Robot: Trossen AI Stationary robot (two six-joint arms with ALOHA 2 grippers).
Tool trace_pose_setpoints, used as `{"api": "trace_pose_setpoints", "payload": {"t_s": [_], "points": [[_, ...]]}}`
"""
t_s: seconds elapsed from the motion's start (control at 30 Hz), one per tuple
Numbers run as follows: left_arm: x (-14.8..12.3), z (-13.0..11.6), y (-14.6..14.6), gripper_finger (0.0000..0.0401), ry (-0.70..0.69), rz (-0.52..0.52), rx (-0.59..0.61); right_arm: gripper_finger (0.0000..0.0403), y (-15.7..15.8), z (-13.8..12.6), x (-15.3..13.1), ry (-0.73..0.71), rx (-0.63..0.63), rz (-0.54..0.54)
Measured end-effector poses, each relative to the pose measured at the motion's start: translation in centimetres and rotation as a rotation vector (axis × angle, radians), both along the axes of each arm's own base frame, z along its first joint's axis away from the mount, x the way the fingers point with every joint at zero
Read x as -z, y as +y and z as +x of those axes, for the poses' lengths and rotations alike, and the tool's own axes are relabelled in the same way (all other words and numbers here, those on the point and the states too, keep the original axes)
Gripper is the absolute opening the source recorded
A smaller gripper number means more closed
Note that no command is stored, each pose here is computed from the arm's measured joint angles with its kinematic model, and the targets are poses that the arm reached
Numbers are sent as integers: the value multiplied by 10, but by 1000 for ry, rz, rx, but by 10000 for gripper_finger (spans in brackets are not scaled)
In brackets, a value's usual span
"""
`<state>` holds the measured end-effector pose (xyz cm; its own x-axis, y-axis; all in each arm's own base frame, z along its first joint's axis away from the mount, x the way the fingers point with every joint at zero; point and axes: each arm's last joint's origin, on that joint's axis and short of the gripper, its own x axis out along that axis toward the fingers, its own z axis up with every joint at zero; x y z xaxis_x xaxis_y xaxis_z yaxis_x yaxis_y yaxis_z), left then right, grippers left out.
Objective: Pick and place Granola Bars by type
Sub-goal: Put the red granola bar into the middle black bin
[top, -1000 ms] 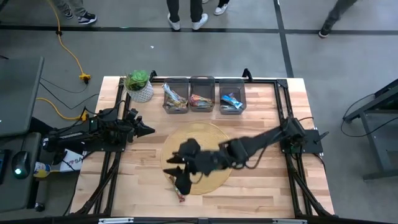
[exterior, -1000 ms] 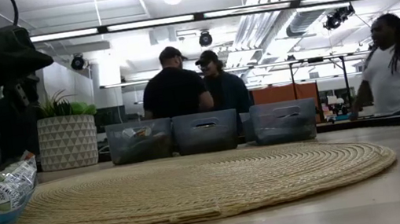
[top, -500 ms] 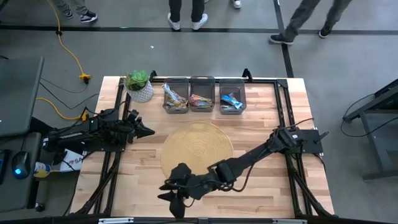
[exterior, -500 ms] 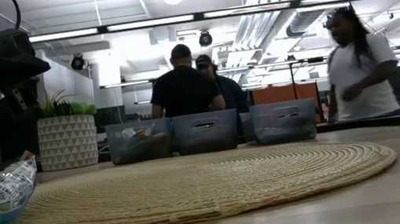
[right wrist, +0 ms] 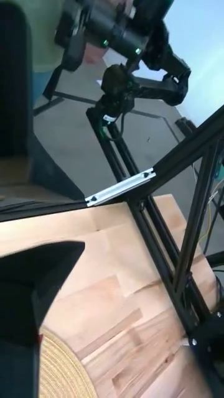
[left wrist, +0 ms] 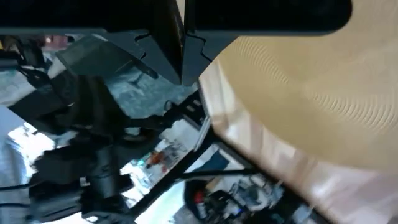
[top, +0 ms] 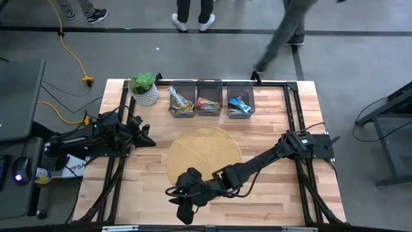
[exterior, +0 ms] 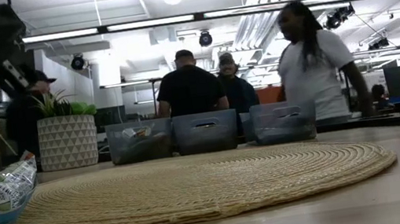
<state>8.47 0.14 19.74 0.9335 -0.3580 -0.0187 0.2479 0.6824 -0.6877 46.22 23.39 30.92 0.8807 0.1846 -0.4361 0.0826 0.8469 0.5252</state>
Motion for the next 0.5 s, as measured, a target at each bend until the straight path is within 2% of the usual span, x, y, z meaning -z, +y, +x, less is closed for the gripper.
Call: {"api": "trace_pose_setpoints", "payload": {"t_s": [0.2, 0.33, 0.5], "points": [[-10, 0, 0, 10, -106, 29, 3, 11, -5, -9, -11, 0, 19, -102], [-14, -1, -1, 10, -150, 39, 27, 7, -17, -28, -37, 21, 74, -180], [-26, -4, -2, 10, -240, 47, 29, 1, -31, -67, -68, 104, 108, -298]]}}
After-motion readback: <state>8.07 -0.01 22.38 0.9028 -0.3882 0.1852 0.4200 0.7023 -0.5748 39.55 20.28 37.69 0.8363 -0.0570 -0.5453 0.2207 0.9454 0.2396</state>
